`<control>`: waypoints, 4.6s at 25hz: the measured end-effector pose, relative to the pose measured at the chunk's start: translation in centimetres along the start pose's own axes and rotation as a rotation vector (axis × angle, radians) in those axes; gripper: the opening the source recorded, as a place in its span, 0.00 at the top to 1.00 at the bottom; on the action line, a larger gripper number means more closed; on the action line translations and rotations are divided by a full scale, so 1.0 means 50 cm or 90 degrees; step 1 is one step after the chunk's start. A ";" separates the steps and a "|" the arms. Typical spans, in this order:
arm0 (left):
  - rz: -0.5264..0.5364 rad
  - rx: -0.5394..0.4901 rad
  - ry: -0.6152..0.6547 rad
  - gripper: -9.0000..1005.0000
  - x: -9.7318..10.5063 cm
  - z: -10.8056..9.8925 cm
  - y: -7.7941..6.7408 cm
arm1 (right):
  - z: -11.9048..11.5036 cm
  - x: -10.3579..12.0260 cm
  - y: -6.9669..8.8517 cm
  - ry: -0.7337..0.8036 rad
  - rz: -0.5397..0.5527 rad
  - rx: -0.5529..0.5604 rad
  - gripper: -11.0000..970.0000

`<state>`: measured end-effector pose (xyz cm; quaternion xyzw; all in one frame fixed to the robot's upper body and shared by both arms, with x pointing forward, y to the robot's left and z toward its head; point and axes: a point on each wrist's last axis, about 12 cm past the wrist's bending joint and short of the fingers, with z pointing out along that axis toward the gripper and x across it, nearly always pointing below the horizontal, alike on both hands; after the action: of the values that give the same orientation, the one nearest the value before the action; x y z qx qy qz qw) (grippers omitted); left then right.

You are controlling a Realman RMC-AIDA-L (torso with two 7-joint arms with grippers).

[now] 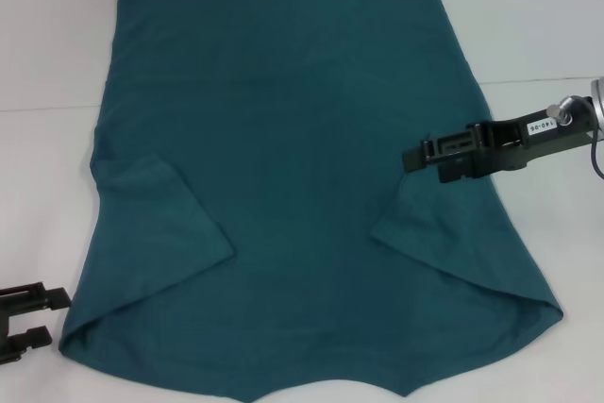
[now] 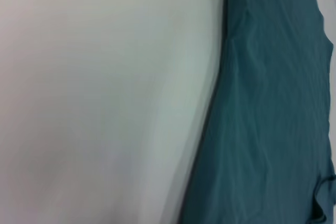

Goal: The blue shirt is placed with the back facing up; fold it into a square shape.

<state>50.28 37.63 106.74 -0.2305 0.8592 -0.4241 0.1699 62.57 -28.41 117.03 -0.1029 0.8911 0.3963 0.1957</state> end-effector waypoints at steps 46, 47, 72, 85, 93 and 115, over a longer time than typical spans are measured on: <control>-0.017 -0.011 0.019 0.34 0.013 0.043 0.006 | -0.005 0.002 -0.004 -0.013 0.011 -0.004 0.06; -0.016 -0.011 0.022 0.34 0.014 0.046 0.005 | -0.005 0.002 -0.005 -0.013 0.011 -0.004 0.06; 0.012 0.006 0.039 0.35 -0.003 0.072 -0.033 | -0.009 0.004 -0.009 -0.018 0.012 -0.004 0.06; 0.012 0.005 0.037 0.85 -0.006 0.072 -0.034 | -0.009 0.004 -0.009 -0.018 0.011 -0.004 0.06; 0.047 0.045 0.040 0.97 -0.006 0.072 -0.050 | -0.011 0.004 -0.010 -0.019 0.012 -0.003 0.06; 0.086 0.082 0.040 0.98 -0.023 0.074 -0.084 | -0.093 0.040 -0.038 0.051 0.022 0.008 0.06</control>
<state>54.10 33.62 108.07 -0.1471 0.8488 -0.4729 0.1851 60.17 -33.21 117.76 -0.1021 0.9024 0.3894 0.1536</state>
